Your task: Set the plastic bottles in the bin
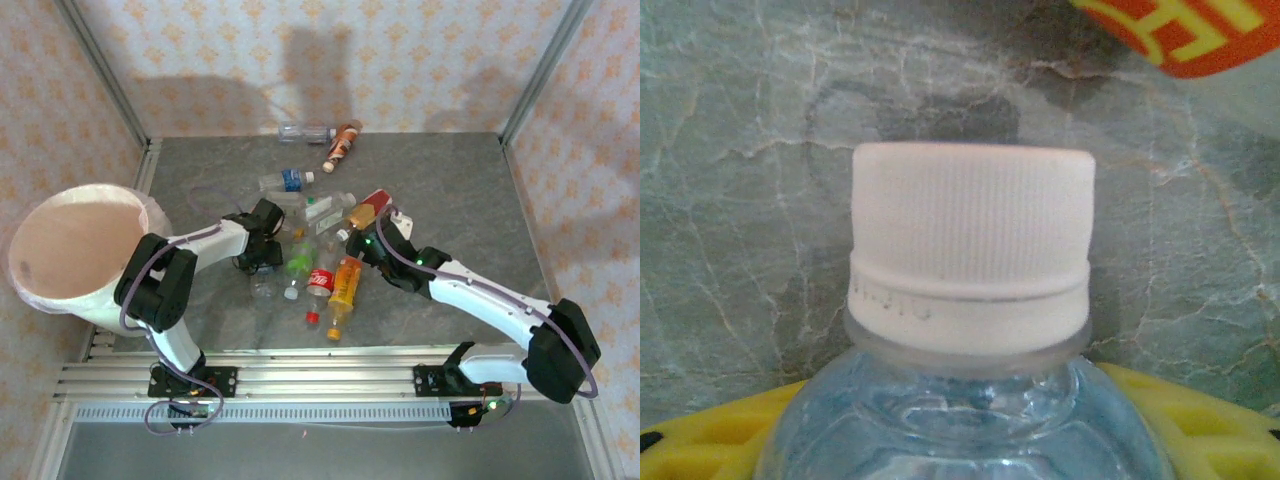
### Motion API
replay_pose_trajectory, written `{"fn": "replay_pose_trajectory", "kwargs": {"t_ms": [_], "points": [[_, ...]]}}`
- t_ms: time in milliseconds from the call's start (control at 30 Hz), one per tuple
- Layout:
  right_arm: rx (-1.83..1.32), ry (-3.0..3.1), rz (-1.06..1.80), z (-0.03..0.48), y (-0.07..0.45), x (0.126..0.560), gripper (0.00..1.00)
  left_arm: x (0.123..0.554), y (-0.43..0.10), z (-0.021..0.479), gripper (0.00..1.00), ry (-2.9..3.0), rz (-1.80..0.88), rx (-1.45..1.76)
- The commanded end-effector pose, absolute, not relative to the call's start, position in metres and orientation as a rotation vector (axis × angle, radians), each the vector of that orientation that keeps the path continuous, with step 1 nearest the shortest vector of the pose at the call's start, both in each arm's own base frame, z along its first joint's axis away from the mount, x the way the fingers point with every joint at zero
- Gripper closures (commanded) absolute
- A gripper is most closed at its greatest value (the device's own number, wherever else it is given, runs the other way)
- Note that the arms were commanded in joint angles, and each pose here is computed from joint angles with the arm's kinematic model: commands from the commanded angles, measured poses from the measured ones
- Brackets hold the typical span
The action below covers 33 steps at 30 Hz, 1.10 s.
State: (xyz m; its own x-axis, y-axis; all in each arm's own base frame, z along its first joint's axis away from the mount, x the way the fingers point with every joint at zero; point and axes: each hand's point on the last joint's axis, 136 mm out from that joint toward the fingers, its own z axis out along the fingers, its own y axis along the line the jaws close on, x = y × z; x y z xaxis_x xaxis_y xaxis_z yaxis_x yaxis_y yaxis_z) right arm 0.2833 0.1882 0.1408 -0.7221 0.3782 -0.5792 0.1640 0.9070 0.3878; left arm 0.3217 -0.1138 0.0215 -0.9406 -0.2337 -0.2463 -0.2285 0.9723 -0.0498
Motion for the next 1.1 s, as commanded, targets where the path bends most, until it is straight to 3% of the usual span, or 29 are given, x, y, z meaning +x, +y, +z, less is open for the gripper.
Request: {"fn": "replay_pose_trajectory", "kwargs": {"t_ms": [0,100,367,700,900,1067], "points": [[0.362,2.342,0.431,0.142,0.19,0.285,0.01,0.33,-0.107,0.044,0.45,2.792,-0.024,-0.329],[0.374,2.334,0.452,0.142,0.193,0.287,0.01,0.333,-0.102,0.07,0.56,2.743,0.0,-0.305],[0.418,2.254,0.421,0.156,0.186,0.298,0.01,0.345,-0.099,0.214,0.54,2.418,-0.161,-0.321],[0.479,2.134,0.43,0.177,0.174,0.303,0.01,0.312,-0.03,0.43,0.62,1.942,0.031,-0.375],[0.483,2.129,0.425,0.174,0.168,0.298,0.01,0.263,0.047,0.488,0.62,1.745,0.489,-0.473],[0.468,2.117,0.413,0.177,0.166,0.299,0.01,0.238,0.088,0.497,0.61,1.668,0.699,-0.572]]}}
